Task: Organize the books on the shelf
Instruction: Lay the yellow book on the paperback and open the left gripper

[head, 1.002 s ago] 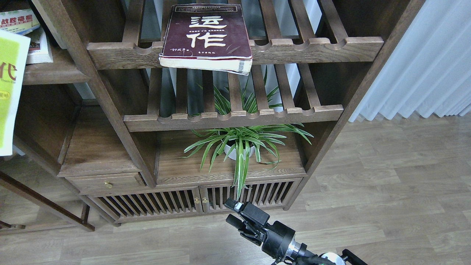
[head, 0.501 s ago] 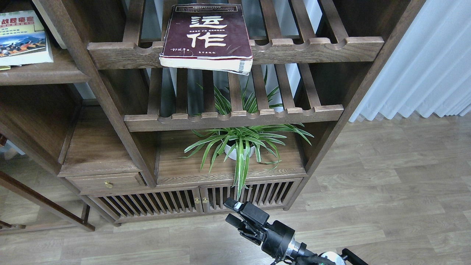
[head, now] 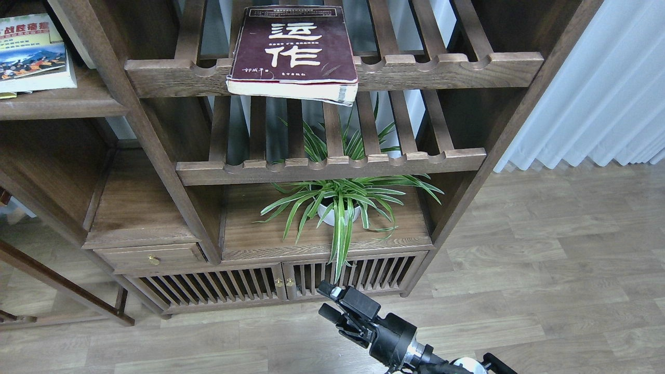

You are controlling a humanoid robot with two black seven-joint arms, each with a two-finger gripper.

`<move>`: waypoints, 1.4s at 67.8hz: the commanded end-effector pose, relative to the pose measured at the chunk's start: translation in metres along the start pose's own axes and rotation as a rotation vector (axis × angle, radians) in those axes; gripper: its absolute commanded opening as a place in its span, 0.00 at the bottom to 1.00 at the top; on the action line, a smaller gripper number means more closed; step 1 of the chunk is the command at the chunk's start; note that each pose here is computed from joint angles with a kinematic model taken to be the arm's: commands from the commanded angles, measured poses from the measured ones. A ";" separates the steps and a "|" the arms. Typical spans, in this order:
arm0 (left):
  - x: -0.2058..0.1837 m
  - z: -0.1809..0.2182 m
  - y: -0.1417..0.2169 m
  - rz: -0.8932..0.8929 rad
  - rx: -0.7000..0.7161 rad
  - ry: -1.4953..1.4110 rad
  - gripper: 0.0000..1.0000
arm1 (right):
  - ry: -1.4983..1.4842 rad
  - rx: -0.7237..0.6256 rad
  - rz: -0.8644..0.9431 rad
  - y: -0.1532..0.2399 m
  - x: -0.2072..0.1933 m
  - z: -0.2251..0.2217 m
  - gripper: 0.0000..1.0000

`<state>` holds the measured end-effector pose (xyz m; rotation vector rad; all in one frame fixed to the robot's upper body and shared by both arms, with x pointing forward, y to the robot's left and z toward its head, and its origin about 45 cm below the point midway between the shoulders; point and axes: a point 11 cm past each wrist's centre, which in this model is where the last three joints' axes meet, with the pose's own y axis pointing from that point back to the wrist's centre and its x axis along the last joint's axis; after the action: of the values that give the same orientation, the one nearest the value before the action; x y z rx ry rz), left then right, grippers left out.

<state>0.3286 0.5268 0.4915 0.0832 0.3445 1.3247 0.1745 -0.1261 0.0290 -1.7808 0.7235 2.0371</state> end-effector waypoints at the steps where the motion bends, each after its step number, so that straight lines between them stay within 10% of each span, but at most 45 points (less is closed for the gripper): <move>1: 0.000 -0.001 -0.010 -0.017 -0.014 0.018 0.00 | -0.003 0.002 0.001 0.001 0.001 0.000 0.99; 95: 0.022 0.001 -0.087 -0.033 -0.177 0.236 0.05 | -0.011 0.004 0.006 0.003 0.003 0.003 0.99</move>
<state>0.4153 0.5236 0.4661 -0.2257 0.4240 1.3216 0.1698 -0.1272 0.0264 -1.7656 0.7309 2.0469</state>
